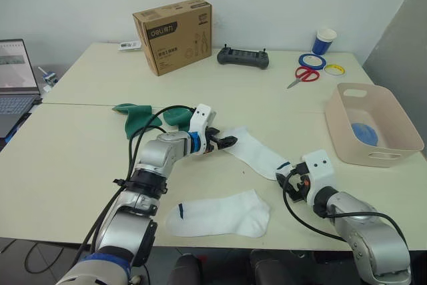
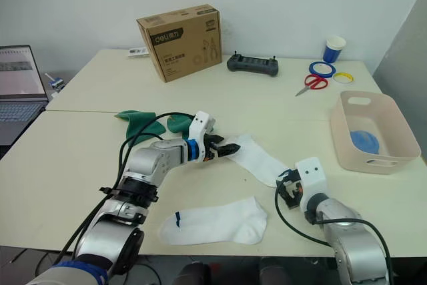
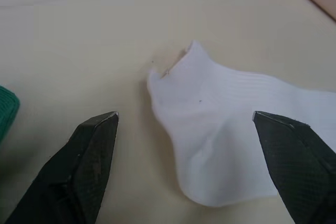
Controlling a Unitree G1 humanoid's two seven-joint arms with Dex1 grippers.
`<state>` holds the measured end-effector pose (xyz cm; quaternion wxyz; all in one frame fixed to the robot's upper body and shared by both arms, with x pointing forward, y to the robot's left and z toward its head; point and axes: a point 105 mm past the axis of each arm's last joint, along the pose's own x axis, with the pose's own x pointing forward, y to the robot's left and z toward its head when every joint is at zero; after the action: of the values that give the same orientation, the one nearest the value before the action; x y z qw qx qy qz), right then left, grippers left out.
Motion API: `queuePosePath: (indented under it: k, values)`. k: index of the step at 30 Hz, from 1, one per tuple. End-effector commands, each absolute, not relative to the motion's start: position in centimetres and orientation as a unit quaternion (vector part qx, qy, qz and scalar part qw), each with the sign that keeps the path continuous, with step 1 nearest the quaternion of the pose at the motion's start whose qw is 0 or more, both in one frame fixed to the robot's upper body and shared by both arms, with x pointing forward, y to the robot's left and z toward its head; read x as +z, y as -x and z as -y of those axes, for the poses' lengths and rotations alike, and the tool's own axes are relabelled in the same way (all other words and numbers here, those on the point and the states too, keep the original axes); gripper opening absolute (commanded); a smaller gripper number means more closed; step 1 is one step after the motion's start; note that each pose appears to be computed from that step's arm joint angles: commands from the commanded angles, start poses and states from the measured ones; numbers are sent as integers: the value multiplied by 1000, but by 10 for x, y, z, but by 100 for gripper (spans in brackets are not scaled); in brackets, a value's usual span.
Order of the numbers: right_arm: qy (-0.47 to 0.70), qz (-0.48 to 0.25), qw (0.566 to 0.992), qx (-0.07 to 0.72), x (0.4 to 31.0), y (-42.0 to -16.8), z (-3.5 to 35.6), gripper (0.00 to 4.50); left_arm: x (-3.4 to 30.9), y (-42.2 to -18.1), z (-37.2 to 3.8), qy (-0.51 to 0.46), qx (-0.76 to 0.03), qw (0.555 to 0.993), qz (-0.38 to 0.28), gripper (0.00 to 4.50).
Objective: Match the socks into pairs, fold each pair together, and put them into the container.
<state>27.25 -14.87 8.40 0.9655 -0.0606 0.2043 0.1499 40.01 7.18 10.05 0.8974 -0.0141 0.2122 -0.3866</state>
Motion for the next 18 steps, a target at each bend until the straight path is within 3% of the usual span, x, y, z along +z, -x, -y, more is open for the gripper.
queuePosePath:
  k: [1, 4, 10, 12, 18]
  values:
    - [49, -191, 970, 144, 89, -275, 147, 379, 99, -402, -63, 13, -401, 890, -219, 300]
    - [42, -190, 970, 148, 90, -275, 143, 304, 95, -399, -58, 18, -411, 882, -230, 206]
    - [40, -189, 969, 153, 91, -275, 142, 82, 90, -396, -57, 35, -411, 880, -236, 19]
    - [43, -185, 969, 157, 94, -276, 142, 14, 91, -394, -59, 42, -411, 880, -233, 0]
    - [61, -157, 964, 208, 113, -286, 132, 6, 109, -380, -80, 119, -393, 889, -200, 0]
